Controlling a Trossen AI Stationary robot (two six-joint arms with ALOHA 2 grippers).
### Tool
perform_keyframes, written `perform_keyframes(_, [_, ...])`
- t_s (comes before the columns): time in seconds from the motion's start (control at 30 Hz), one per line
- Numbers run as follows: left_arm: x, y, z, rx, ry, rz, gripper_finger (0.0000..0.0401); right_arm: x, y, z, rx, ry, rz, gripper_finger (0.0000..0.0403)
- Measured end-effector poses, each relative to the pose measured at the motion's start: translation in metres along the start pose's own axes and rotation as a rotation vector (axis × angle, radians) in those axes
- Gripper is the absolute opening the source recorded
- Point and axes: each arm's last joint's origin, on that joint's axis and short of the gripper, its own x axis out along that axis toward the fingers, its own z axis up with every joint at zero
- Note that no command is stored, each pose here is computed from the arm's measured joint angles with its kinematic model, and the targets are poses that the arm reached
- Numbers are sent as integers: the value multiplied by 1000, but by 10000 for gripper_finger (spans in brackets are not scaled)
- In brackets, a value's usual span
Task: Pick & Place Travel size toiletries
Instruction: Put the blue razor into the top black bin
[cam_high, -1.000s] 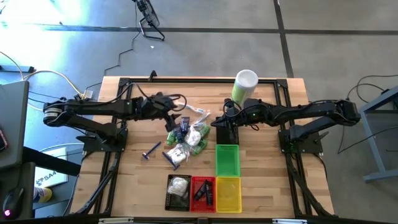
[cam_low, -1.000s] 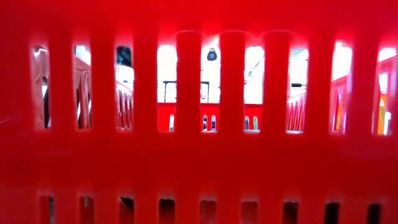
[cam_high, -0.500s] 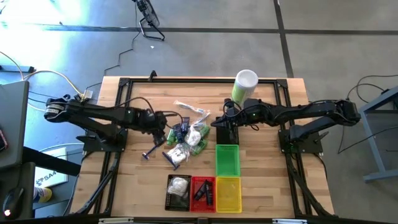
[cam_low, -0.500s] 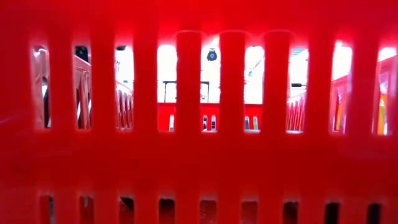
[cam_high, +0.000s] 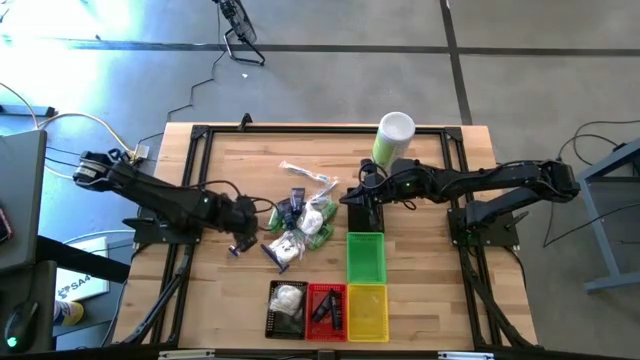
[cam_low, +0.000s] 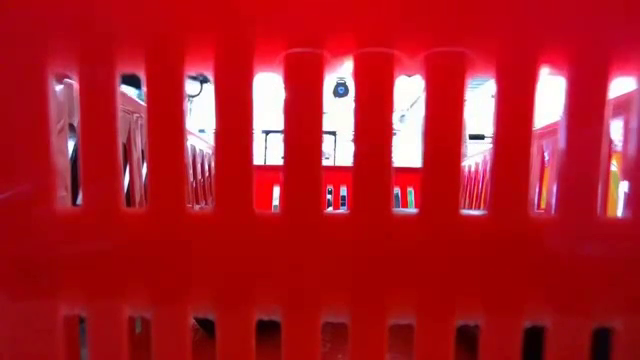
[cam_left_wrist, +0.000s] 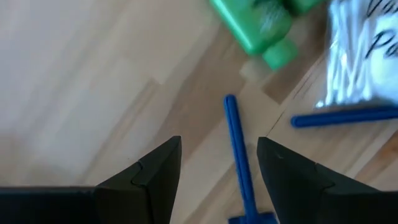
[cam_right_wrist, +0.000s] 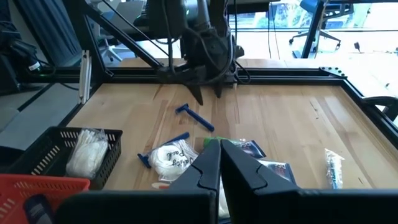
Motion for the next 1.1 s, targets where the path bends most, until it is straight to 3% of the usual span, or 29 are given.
perform_keyframes(0.43, [16, -9, -26, -100, 63, -54, 204, 0, 0, 0, 0, 1, 0, 5])
perform_keyframes(0.77, [41, -16, -34, -56, 120, 27, 204, 0, 0, -1, 3, 7, 0, 5])
perform_keyframes(1.1, [53, -23, -36, -14, 168, 23, 204, 0, 0, -1, 3, 5, 0, 5])
